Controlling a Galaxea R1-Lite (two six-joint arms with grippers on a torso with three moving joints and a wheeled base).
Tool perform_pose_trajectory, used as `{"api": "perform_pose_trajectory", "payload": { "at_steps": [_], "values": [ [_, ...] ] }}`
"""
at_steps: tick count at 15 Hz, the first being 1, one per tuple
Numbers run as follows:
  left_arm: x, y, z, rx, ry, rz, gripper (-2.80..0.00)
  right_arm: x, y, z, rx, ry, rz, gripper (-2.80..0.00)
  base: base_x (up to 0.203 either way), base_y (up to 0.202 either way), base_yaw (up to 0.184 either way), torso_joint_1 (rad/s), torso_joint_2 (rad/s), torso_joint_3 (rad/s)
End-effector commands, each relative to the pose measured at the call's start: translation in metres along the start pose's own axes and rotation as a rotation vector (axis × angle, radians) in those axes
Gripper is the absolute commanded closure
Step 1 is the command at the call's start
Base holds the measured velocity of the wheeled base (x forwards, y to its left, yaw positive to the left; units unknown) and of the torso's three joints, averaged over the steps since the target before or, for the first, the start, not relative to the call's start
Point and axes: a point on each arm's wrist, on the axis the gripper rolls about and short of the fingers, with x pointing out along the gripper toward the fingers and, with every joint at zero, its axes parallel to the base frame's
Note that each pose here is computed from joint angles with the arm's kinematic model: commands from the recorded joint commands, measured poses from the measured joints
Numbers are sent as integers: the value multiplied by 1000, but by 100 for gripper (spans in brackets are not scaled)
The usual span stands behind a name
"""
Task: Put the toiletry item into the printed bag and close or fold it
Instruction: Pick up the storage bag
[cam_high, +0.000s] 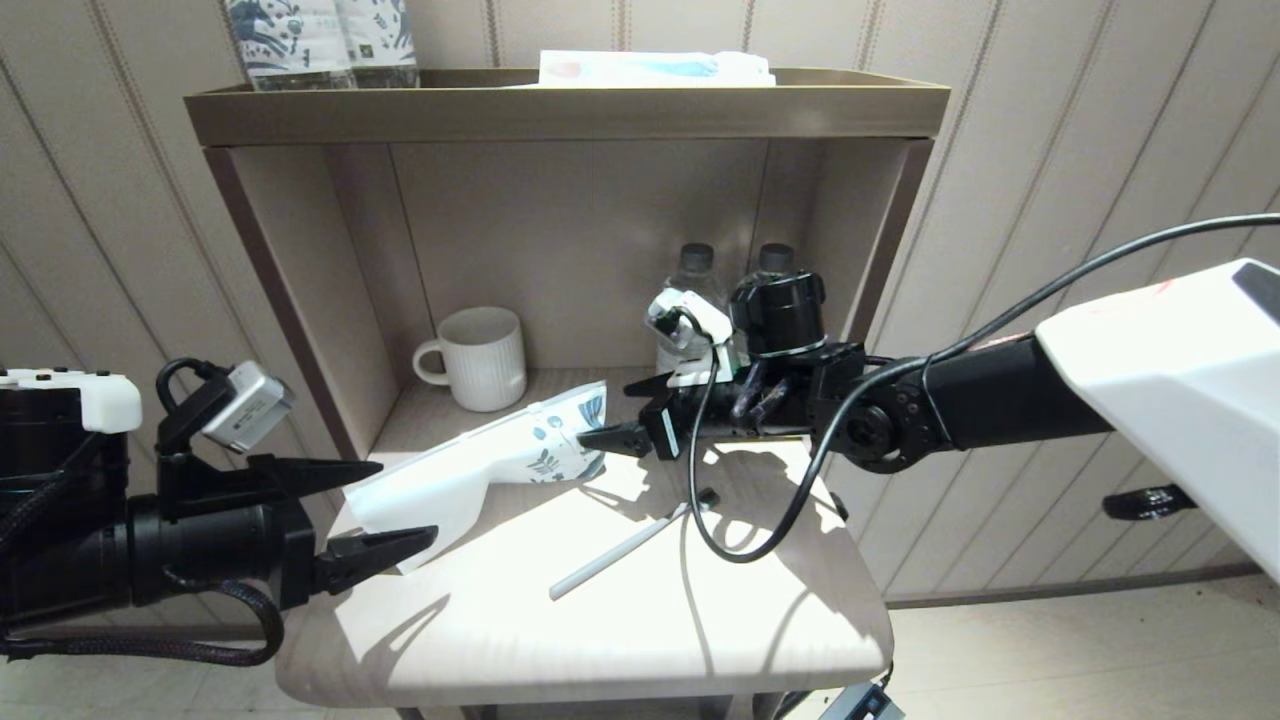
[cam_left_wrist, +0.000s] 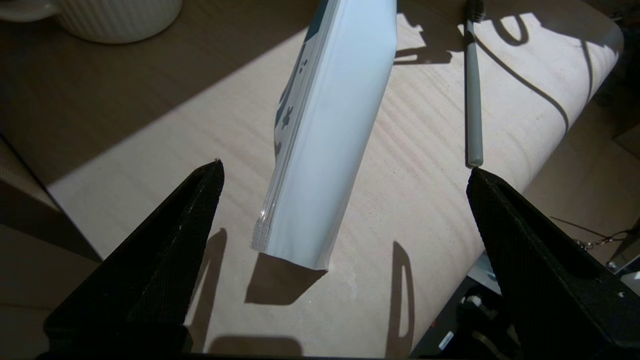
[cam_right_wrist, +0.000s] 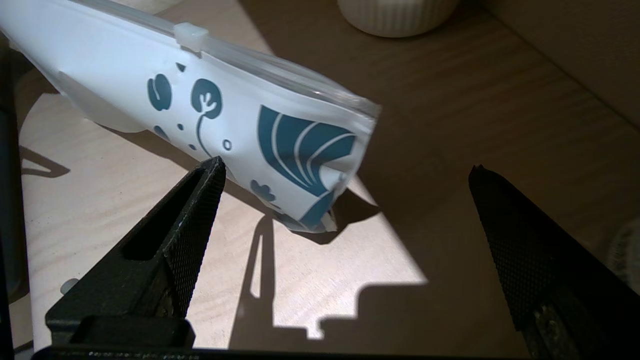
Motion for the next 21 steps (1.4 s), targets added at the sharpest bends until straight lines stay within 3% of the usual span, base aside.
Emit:
{"api": "perform_pose_trajectory", "payload": {
  "at_steps": [1,11,16,18,21],
  "values": [
    [1,0,-1,0,1,-6,-280,5,2,-6,3,10,24,-280,0,0,0,0,0,0],
    [-4,2,-3,-10,1,15,-280,5,29,-1,-13,3,139,-280,0,0,0,0,0,0],
    [-17,28,-6,-28,-24,142,-280,-30,39,25,-44,-51,120,-280,0,0,0,0,0,0],
    [-25,37,-5,0,-51,197,-280,-45,46,31,-53,-65,116,-280,0,0,0,0,0,0],
    [-21,47,-10,14,-27,232,-280,-60,54,36,-59,-75,114,-280,0,0,0,0,0,0]
  ]
}}
